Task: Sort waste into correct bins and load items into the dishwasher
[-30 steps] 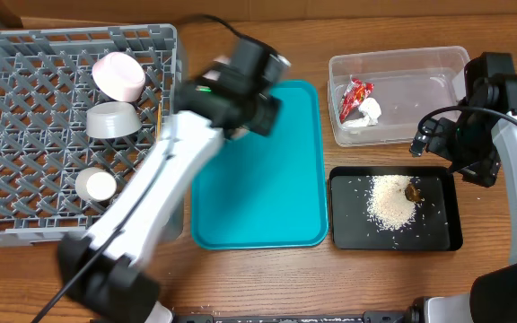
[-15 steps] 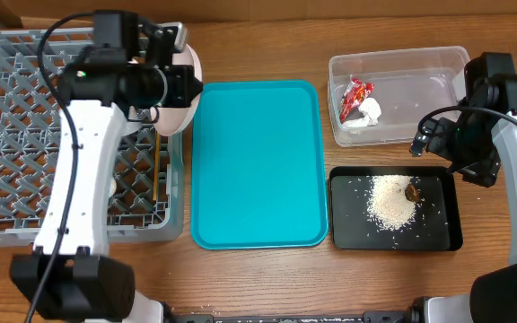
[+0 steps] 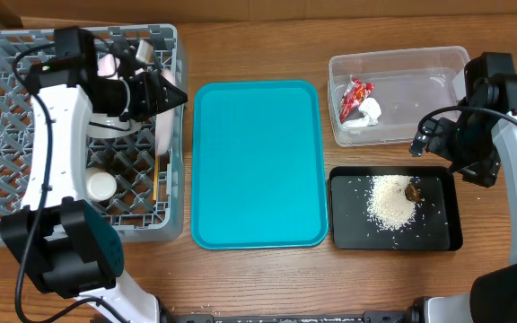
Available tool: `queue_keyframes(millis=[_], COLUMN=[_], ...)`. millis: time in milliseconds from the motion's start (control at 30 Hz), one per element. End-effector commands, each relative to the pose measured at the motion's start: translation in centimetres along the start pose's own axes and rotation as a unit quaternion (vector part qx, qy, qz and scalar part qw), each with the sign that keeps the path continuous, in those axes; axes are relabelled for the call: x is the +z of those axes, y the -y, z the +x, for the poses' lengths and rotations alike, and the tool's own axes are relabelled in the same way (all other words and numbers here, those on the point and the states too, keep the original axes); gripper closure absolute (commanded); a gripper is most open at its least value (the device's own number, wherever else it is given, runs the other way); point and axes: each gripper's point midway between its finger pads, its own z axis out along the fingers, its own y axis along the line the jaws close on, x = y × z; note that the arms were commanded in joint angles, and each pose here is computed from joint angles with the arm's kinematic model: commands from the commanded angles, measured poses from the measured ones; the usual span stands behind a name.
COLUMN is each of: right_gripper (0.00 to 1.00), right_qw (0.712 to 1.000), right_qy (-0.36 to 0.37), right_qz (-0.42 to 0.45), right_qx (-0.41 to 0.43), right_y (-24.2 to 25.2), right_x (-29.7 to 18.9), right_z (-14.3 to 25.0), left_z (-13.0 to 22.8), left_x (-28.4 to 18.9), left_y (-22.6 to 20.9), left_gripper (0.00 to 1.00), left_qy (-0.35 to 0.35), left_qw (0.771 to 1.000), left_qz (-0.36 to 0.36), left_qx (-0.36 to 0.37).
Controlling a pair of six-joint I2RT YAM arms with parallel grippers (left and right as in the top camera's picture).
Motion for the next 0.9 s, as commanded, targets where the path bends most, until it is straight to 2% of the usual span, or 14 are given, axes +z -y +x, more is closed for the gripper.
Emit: queue_keyframes(millis=[0, 33, 133, 267, 333, 433, 633, 867], right_gripper=[0.00, 0.00, 0.00, 0.00, 0.00, 0.00, 0.00, 0.00], right_qw=[1.000, 1.000, 1.000, 0.996, 0.988, 0.967, 0.936, 0.960], right_qy=[0.012, 0.012, 0.008, 0.006, 0.022, 0.080, 0.195, 0.171], right_qz=[-0.006, -0.006, -0.004, -0.060, -0.111, -0.187, -0.212, -0.149], right_qx=[-0.003, -0.003, -0.003, -0.069, -0.102, -0.150, -0.201, -0.162], right_y=[-0.1, -0.1, 0.0, -1.9, -3.7, -7.0, -11.3, -9.6], right_x=[-0.6, -0.6, -0.6, -0.9, -1.7, -3.7, -5.7, -4.0], right_z=[-0.1, -0.1, 0.2, 0.4, 0.1, -1.1, -4.8, -4.4], left_z=[-0.4, -0.3, 0.2, 1.7, 2.9, 5.6, 8.4, 12.6], left_x=[-1.0, -1.4, -2.9, -5.9, -8.3, -11.5, -10.8, -8.2], left_y=[0.6, 0.8, 1.2, 0.3, -1.7, -3.6, -3.4, -3.3], left_gripper=[0.18, 0.14, 0.15, 0.14, 0.12, 0.02, 0.00, 0.00], left_qy=[0.011, 0.013, 0.022, 0.035, 0.049, 0.057, -0.012, -0.084], left_qw=[1.000, 1.000, 1.000, 0.992, 0.971, 0.930, 0.932, 0.932], left_qz=[0.029, 0.027, -0.010, -0.123, -0.225, -0.337, -0.344, -0.342], left_qx=[-0.007, -0.004, 0.006, -0.006, -0.063, -0.139, -0.111, -0.086])
